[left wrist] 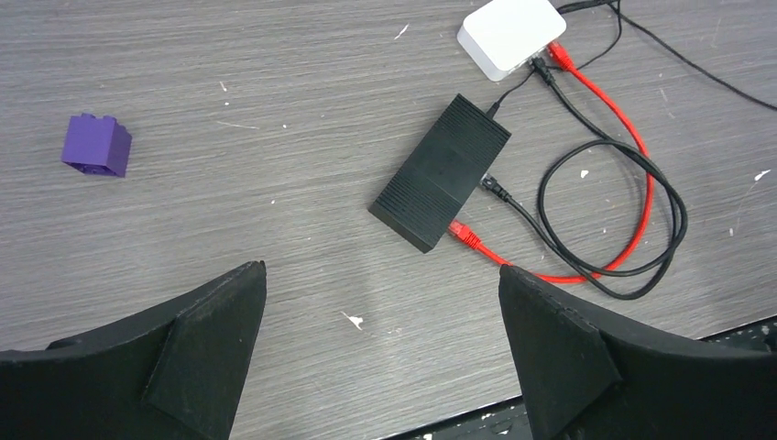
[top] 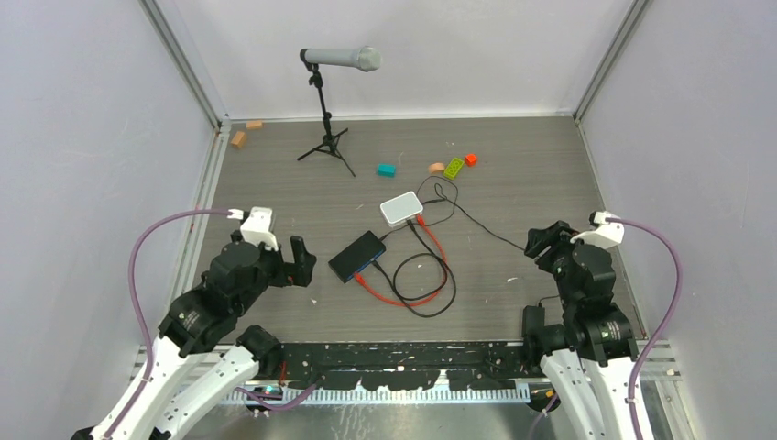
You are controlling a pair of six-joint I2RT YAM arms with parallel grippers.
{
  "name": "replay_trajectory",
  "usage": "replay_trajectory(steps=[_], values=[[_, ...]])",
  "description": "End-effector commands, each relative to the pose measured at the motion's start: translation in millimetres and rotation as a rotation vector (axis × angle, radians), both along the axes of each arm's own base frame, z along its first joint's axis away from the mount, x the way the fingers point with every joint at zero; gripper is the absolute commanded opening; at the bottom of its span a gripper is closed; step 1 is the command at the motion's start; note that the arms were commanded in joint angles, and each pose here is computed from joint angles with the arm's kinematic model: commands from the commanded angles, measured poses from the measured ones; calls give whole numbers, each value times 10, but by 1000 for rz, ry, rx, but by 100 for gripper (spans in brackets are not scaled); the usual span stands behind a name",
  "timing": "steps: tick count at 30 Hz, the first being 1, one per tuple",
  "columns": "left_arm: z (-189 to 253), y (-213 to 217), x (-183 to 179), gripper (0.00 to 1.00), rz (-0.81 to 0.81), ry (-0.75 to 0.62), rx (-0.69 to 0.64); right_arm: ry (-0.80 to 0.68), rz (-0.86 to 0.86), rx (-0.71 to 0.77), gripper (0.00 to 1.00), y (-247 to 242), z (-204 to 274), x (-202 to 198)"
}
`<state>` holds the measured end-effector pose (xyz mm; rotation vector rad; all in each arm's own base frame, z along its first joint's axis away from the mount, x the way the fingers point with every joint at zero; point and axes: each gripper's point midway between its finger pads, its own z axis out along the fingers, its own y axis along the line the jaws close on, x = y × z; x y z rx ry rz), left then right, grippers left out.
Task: Insert the plug into the switch port
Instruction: Reset both arms
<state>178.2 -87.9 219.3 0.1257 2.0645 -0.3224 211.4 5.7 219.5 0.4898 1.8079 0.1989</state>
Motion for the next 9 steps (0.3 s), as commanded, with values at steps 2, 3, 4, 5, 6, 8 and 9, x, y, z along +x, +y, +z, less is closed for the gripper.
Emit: replay_trajectory(steps=[2,3,4,5,6,8,9], values=[[166,-19,24,100,29,-53,-88,-9,15,2,61,29,-9,38],[157,-7,29,100,38,-49,-83,-16,21,5,61,41,-1,40],[138,1,36,100,44,-40,-74,-19,26,8,61,51,1,40],[123,10,46,100,51,-34,-64,-23,29,9,61,56,8,37],[111,23,60,100,61,-32,-57,-26,29,11,61,58,16,36],[119,15,70,100,54,-31,-46,-32,27,12,61,55,24,31],[127,3,65,100,42,-31,-42,-35,30,13,61,59,29,30]])
